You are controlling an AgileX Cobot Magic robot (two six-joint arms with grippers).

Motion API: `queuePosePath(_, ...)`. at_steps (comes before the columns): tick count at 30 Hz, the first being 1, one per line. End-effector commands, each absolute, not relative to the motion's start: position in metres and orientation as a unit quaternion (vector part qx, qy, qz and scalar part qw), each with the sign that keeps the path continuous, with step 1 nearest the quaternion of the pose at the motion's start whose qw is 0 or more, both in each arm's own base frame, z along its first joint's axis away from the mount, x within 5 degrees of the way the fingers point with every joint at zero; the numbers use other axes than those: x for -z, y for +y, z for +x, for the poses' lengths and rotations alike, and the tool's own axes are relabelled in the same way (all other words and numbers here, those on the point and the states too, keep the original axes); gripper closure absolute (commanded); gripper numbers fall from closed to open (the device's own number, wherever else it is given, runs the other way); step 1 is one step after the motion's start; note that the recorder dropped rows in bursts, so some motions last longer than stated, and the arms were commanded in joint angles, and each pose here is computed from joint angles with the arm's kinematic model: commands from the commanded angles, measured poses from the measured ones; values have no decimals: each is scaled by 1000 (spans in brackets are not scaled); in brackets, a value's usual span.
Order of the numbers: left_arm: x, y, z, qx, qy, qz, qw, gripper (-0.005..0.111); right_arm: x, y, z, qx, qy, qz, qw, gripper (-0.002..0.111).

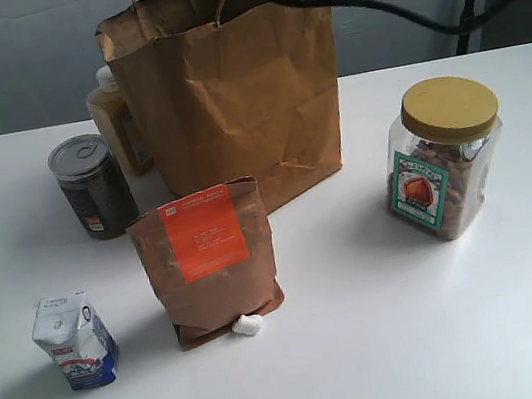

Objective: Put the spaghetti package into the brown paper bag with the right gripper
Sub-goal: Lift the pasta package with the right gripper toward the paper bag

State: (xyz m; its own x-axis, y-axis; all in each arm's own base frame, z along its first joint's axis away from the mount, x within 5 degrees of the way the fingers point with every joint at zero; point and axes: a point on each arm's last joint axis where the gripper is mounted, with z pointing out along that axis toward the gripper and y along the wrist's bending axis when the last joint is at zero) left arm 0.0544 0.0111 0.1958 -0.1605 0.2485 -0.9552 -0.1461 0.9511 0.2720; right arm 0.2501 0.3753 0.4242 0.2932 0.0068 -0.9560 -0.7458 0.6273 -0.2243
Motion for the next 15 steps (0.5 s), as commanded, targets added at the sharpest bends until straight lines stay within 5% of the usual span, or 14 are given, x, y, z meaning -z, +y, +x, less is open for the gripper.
queuePosePath(1,-195,11,55,-149,747,33,647,107,-433,374,281,-242,503,-279,781,108)
queuePosePath(15,-195,11,55,-149,747,33,647,107,-394,393,303,-164,496,-343,780,108)
